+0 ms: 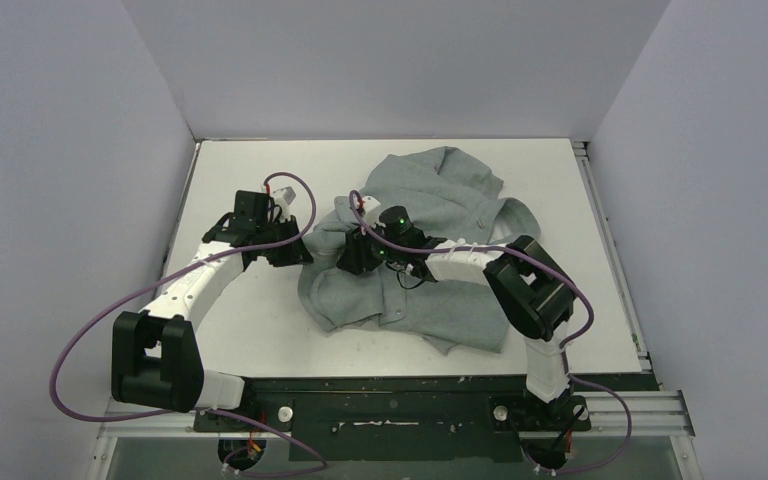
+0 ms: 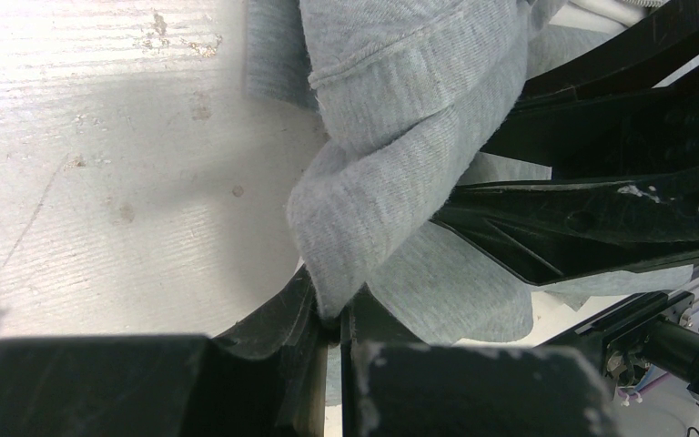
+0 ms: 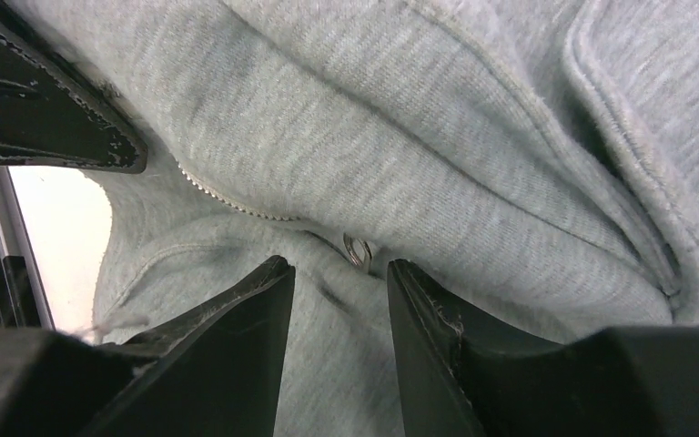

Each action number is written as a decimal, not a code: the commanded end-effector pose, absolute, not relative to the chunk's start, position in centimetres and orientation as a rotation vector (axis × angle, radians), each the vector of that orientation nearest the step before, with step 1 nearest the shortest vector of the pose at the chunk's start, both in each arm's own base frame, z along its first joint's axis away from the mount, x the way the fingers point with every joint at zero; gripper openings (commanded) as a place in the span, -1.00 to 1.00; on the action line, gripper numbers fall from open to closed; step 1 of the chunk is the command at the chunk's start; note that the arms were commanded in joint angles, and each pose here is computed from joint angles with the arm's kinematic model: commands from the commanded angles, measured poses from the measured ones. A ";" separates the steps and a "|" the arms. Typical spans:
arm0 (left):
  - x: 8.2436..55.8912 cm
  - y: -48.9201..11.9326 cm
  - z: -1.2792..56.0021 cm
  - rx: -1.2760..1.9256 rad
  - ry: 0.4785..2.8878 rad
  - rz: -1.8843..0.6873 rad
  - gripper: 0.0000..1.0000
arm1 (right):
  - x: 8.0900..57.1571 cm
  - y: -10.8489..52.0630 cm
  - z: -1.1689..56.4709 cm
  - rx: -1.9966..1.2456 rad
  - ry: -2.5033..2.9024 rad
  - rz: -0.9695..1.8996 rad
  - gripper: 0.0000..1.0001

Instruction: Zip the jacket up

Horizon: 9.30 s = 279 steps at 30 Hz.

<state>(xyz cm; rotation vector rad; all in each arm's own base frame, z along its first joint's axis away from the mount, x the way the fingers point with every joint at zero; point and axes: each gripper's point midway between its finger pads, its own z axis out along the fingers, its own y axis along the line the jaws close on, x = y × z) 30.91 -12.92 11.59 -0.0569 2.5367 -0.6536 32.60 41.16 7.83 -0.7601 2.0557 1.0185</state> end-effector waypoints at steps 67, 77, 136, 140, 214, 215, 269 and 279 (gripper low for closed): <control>37.4 -16.6 33.7 0.254 2.056 -0.814 -1.00 | 37.6 34.9 25.5 -0.760 1.905 0.983 -1.00; 37.1 -16.6 35.7 0.267 1.997 -0.821 -1.00 | 37.4 31.8 21.1 -0.729 2.009 1.037 -1.00; 34.9 -18.6 34.1 0.340 2.003 -0.945 -1.00 | 36.5 35.1 24.5 -0.646 1.767 1.359 -1.00; 35.0 -18.6 34.0 0.341 2.005 -0.942 -1.00 | 36.8 34.3 24.3 -0.673 1.801 1.280 -1.00; 42.2 -3.4 37.1 -0.240 1.943 -0.321 -1.00 | 35.9 17.2 18.7 -0.490 2.338 0.629 -1.00; 42.2 -3.2 37.1 -0.249 1.943 -0.308 -1.00 | 35.8 17.0 18.5 -0.487 2.346 0.621 -1.00; 41.4 -17.1 51.2 0.256 1.625 -0.778 -1.00 | 38.9 19.1 43.5 -0.372 1.763 0.664 -1.00; 42.5 -19.6 46.2 0.239 1.755 -0.816 -1.00 | 36.6 19.3 42.3 -0.398 1.839 0.732 -1.00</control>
